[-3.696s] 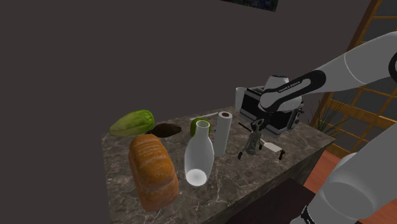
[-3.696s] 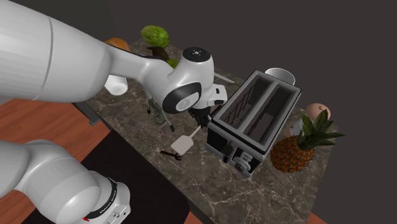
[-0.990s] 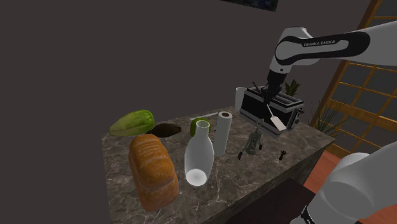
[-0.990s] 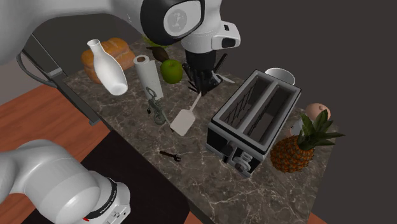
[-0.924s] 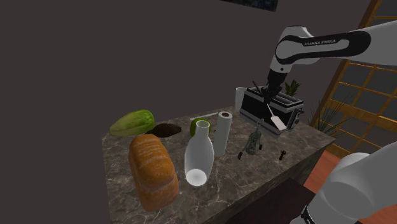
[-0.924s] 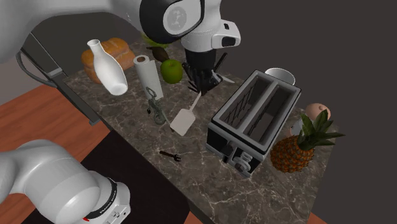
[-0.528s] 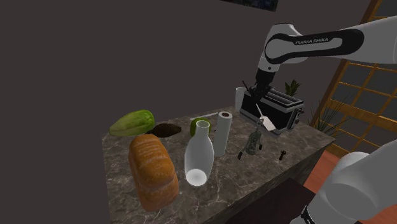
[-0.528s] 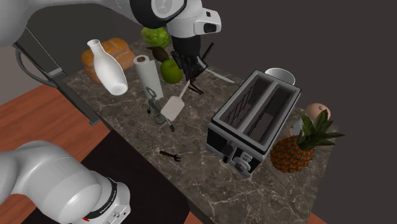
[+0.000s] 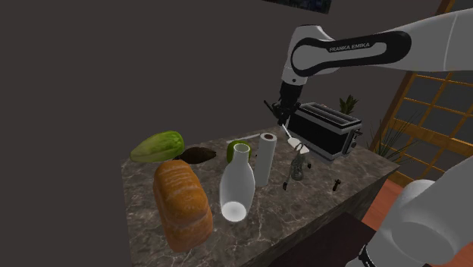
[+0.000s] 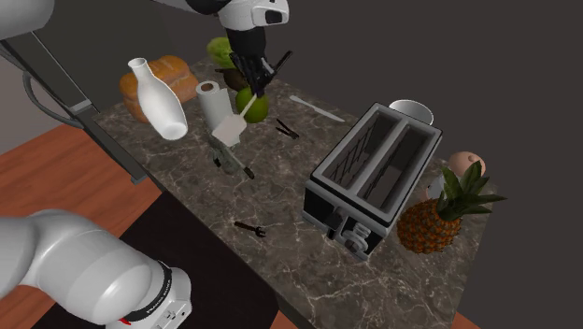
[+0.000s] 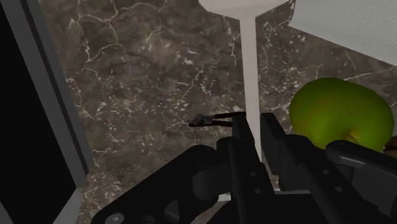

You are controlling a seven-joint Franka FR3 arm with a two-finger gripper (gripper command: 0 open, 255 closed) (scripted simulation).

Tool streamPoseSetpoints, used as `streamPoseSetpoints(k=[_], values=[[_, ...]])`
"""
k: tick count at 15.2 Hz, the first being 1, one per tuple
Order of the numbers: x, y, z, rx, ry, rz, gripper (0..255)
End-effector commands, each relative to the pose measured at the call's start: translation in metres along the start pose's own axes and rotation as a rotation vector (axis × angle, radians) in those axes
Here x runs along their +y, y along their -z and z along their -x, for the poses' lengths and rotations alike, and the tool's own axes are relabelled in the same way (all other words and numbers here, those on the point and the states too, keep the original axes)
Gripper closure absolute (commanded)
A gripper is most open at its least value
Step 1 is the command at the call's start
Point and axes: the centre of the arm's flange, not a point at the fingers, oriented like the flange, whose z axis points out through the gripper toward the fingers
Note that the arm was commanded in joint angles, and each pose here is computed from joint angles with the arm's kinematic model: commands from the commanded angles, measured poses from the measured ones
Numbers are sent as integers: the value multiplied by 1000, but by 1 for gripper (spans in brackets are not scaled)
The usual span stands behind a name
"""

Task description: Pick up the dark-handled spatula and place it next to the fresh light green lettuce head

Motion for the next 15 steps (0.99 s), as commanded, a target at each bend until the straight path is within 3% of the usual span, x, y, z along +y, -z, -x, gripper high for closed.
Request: streamPoseSetpoints(k=[1,15], values=[[-24,0,-6,0,-1,0,255],[-203,-3,-54,0,-1,0,255]])
